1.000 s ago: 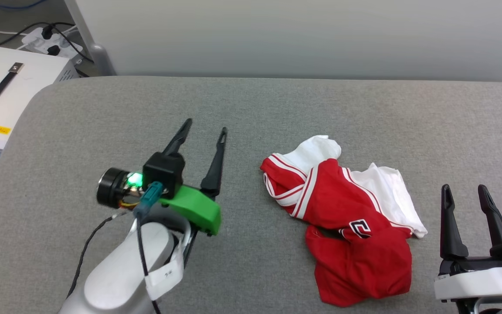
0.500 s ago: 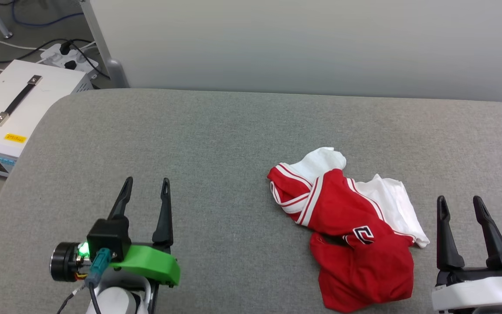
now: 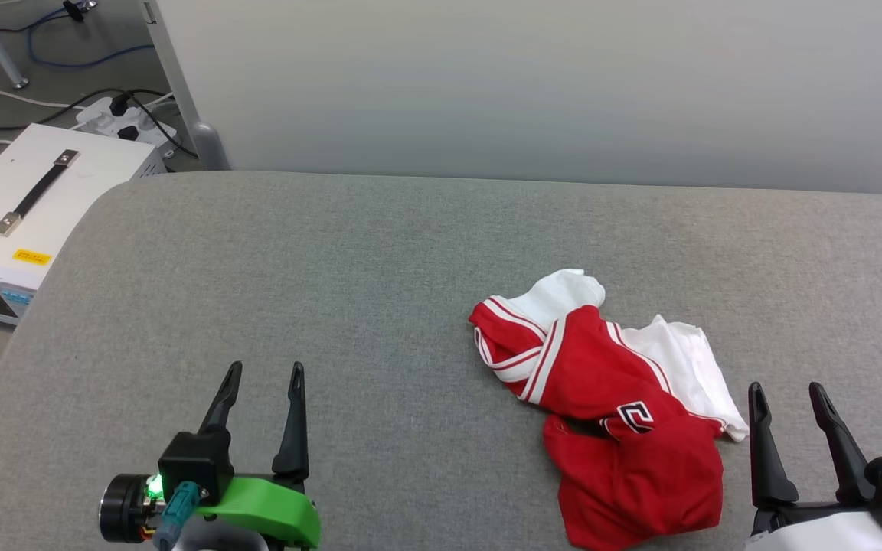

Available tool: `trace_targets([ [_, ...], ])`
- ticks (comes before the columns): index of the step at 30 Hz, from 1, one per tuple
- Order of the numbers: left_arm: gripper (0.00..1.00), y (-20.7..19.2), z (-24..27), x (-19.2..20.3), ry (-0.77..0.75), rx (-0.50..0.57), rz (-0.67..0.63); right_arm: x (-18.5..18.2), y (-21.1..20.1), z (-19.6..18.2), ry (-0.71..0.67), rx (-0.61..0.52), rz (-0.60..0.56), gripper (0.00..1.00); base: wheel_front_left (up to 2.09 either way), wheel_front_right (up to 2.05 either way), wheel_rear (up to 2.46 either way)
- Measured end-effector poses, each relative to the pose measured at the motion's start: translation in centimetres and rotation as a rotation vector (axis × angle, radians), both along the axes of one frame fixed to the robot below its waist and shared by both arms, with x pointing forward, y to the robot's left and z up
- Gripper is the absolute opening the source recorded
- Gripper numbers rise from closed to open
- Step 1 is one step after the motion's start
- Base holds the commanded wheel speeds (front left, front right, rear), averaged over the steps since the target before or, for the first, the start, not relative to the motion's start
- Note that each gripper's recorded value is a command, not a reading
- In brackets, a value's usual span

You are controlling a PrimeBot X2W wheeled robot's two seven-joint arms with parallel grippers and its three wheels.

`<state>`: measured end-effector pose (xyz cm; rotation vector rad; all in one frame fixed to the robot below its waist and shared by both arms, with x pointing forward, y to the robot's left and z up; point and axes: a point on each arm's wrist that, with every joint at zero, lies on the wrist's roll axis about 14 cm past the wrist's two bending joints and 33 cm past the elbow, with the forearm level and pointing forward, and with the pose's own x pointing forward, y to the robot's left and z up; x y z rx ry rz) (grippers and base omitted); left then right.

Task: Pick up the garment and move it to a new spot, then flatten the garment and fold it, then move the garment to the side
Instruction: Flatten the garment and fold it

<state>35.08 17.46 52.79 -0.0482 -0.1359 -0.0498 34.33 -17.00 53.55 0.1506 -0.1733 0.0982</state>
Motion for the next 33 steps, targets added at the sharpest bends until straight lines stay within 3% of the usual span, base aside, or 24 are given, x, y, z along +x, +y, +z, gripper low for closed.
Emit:
trace_targets([
  [25,1.0,0.3,-1.6,-0.4,0.04,0.016,0.001,-0.3,0.4,-1.6,0.05,-0.002,0.011,1.0,0.0,0.0,0.0],
  [33,1.0,0.4,-1.9,-0.3,0.051,0.008,0.008,2.1,-0.7,2.9,-0.091,-0.041,-0.024,1.0,0.0,0.0,0.0],
])
